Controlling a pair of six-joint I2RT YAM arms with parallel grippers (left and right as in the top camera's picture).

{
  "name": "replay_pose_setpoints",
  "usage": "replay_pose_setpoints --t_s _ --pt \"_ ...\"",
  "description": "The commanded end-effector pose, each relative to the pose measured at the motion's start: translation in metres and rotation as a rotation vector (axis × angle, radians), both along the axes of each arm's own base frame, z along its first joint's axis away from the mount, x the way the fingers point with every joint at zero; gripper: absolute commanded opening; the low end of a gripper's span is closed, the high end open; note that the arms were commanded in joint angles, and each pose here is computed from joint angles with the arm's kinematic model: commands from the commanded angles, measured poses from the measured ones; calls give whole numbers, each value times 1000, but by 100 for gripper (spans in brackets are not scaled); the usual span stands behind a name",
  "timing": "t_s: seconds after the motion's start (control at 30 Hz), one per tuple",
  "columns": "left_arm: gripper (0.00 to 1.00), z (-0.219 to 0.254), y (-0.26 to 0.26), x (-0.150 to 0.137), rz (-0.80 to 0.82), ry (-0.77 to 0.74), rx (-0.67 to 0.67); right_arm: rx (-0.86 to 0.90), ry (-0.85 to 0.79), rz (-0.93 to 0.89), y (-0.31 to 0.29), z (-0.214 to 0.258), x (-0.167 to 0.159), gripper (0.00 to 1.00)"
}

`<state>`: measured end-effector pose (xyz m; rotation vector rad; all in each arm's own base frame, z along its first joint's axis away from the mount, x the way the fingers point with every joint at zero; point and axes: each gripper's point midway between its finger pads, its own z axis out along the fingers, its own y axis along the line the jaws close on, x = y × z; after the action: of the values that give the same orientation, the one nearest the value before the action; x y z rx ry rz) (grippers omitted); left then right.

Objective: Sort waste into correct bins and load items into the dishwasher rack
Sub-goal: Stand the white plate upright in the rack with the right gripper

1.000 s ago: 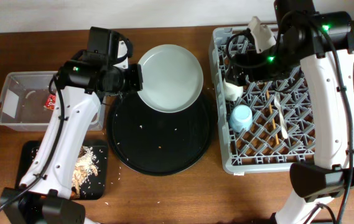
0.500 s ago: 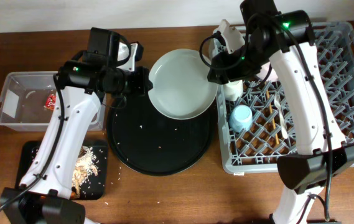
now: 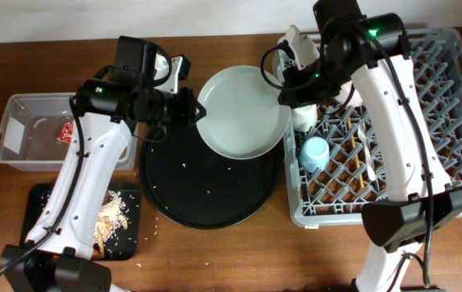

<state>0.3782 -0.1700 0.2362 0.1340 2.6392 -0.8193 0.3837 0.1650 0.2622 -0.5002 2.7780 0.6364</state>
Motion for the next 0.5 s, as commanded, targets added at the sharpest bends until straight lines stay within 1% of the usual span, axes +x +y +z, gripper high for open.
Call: replay_pose_setpoints --t_s 0.0,0.03,0.1,0.2,0.27,0.3,0.33,0.4,0.43,0.47 --pt "52 12 -1 0 -13 -35 -13 20 3 24 6 0 -2 4" --pt "60 12 -1 0 -15 -34 -16 9 -2 21 4 -1 0 4" --pt "73 20 -5 1 -26 -58 -42 -42 -19 -10 -10 -3 6 4" --pt "94 25 -5 2 -24 -79 -43 -44 -74 -131 -55 16 19 4" --pt "97 25 -4 3 -23 -81 -42 -52 -101 -236 -97 27 24 4" --pt "99 25 -4 4 -20 -89 -38 -88 -101 -303 -125 27 25 4" --pt "99 26 -3 6 -18 -96 -36 -170 -100 -375 -157 23 26 4" --pt "99 24 0 8 -5 -102 -16 -423 -99 -530 -232 18 19 4" --pt "99 23 3 9 6 -104 0 -566 -90 -635 -276 20 10 4" --pt "99 23 3 10 8 -105 3 -631 -102 -691 -300 25 7 4"
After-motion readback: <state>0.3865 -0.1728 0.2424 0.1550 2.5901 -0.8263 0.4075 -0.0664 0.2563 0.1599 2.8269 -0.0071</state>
